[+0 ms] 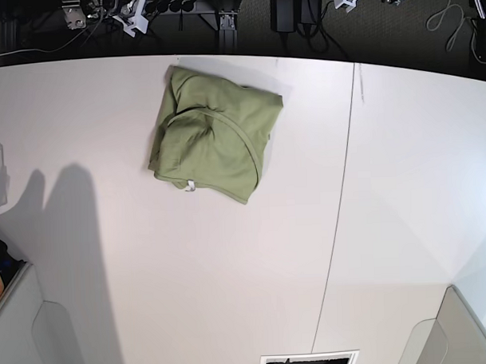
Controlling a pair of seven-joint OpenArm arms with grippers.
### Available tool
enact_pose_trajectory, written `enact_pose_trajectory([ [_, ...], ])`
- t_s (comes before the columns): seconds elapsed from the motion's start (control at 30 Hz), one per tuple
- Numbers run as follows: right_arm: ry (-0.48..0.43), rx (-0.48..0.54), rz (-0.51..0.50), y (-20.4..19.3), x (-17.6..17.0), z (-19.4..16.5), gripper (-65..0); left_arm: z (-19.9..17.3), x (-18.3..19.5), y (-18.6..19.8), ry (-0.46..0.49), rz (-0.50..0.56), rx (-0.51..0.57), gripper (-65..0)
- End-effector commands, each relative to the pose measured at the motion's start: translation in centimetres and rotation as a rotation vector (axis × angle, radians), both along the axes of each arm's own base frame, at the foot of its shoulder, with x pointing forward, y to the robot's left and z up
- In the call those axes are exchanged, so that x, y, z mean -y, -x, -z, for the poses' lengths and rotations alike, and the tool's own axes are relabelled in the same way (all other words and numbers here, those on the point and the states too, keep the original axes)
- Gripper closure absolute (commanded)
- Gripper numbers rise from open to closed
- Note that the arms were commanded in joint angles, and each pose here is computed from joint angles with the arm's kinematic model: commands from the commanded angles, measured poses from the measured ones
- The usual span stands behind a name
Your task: Layout the t-shirt on the table in an organized manner, then fold the t-shirt properly
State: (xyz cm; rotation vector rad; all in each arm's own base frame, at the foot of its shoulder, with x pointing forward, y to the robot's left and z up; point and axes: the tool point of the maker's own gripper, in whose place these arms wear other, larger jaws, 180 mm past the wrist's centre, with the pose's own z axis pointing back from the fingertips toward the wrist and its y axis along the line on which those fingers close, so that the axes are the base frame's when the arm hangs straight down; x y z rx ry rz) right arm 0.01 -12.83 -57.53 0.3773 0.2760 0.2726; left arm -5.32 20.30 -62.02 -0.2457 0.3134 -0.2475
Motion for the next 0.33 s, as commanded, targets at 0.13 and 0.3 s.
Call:
enact_pose_trajectory([
  [0.13,0.005,0.043,-0.034,-2.7,-0.6,0.1,0.0,0.4,0.4,-1.4,-0.001,0.087,-0.016,-18.9],
  [0.3,0.009,0.062,-0.061,-3.2,-0.6,0.0,0.0,1.0,0.4,-2.7,-0.036,0.109,0.043,-18.9],
])
